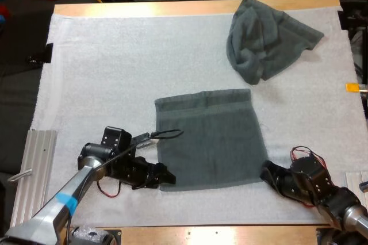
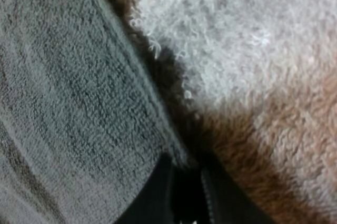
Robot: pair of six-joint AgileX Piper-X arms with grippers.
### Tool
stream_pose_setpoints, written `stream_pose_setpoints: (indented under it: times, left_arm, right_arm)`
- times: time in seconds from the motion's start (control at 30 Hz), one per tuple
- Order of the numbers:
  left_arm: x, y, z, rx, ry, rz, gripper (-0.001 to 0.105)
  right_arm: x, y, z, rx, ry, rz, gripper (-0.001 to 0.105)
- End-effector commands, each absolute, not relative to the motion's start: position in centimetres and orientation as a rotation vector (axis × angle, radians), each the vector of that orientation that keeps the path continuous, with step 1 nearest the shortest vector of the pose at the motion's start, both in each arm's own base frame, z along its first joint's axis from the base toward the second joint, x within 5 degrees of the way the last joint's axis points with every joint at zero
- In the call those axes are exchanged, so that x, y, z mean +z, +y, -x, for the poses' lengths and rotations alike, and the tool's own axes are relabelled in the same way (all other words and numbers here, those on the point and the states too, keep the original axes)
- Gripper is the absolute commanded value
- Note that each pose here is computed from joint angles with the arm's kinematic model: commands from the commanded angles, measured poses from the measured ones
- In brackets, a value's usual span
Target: Pick towel from pile, fold and stack
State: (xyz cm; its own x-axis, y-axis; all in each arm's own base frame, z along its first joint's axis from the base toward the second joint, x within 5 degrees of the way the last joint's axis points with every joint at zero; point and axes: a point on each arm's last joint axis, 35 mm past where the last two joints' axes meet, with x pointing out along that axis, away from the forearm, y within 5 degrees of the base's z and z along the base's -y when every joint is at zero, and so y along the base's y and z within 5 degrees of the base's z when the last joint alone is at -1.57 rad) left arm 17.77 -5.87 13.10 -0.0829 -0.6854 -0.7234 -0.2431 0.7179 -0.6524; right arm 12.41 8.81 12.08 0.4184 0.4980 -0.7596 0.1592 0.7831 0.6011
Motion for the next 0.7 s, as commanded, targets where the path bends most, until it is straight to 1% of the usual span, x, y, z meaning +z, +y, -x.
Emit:
stream_pose_setpoints:
  times: [0.0, 0.17, 0.3, 0.47, 0.53, 0.57, 0.67]
  left_arm:
    - [12.9, -6.0, -17.9, -0.458, 1.656, 0.761, 0.063]
    - [12.1, -6.1, -17.9, -0.441, 1.697, 0.773, 0.063]
    - [11.6, -6.2, -17.8, -0.459, 1.733, 0.813, 0.063]
    - [11.2, -6.2, -17.8, -0.449, 1.751, 0.817, 0.063]
    - [11.2, -6.1, -17.8, -0.446, 1.751, 0.815, 0.057]
    - [11.2, -6.1, -17.8, -0.444, 1.75, 0.812, 0.052]
    - [11.1, -6.1, -17.8, -0.417, 1.748, 0.785, 0.032]
  right_arm:
    - [11.9, 8.8, -12.3, 0.232, 1.154, -0.666, 0.0]
    - [11.9, 8.8, -12.3, 0.232, 1.154, -0.666, 0.0]
    - [11.9, 8.8, -12.3, 0.232, 1.154, -0.666, 0.0]
    - [11.9, 8.8, -12.3, 0.233, 1.155, -0.667, 0.0]
    - [11.9, 8.8, -12.2, 0.237, 1.158, -0.668, 0.0]
    - [11.9, 8.8, -12.2, 0.238, 1.159, -0.669, 0.0]
    - [11.9, 8.8, -12.2, 0.238, 1.159, -0.669, 0.0]
